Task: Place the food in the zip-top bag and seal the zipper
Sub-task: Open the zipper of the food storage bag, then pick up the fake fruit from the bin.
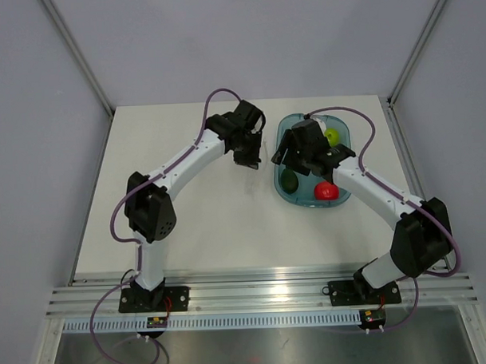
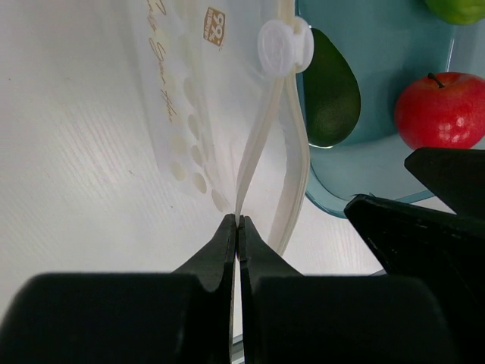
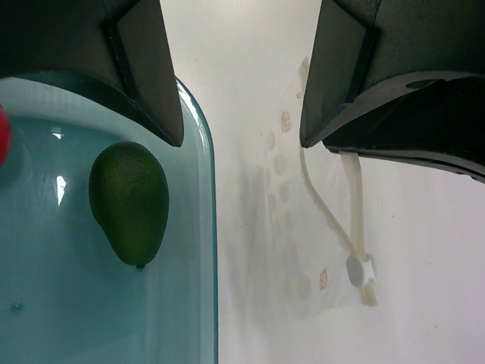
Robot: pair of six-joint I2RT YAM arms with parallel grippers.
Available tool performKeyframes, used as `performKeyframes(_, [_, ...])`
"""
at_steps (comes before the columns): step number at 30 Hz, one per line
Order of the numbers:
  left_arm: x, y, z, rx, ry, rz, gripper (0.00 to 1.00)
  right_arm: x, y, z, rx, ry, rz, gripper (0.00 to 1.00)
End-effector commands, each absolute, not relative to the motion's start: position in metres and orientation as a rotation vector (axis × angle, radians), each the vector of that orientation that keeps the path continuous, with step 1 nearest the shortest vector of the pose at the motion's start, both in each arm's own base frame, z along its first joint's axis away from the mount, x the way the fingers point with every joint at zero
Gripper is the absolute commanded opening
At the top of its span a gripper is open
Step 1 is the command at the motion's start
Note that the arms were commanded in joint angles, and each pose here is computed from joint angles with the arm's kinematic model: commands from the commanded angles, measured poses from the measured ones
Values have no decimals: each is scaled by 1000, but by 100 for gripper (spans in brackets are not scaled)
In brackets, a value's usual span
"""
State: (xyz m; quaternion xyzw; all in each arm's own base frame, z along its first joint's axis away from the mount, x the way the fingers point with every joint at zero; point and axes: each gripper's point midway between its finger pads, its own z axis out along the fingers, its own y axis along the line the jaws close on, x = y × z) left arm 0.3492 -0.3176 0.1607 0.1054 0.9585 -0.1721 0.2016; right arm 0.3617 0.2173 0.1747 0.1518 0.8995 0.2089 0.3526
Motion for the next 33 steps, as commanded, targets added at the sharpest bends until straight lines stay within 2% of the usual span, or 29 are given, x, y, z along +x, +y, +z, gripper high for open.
performKeyframes(1, [358,-324,172,311,2629,-467,0,355,212,179,377,2326,544,70])
performKeyframes(10, [357,-323,169,315,2636,-412,0,352,163,127,570,2428,386,79])
performKeyframes(12, [358,-322,169,312,2635,-410,0,353,162,109,535,2480,356,83])
performKeyframes(20, [356,-323,168,309,2627,-421,0,360,179,84,294,2594,378,85])
performKeyframes(24, [356,-325,166,312,2633,-418,0,364,183,68,278,2643,362,78])
performKeyframes(25, [355,-325,166,315,2636,-417,0,365,183,68,281,2637,362,70])
performKeyframes(31, [356,-321,162,313,2640,-369,0,371,179,85,265,2550,366,43])
performKeyframes(32, [356,-321,161,314,2641,-368,0,372,178,90,264,2533,369,36])
performKeyframes(33, [357,-322,163,317,2636,-364,0,372,175,102,272,2498,362,33])
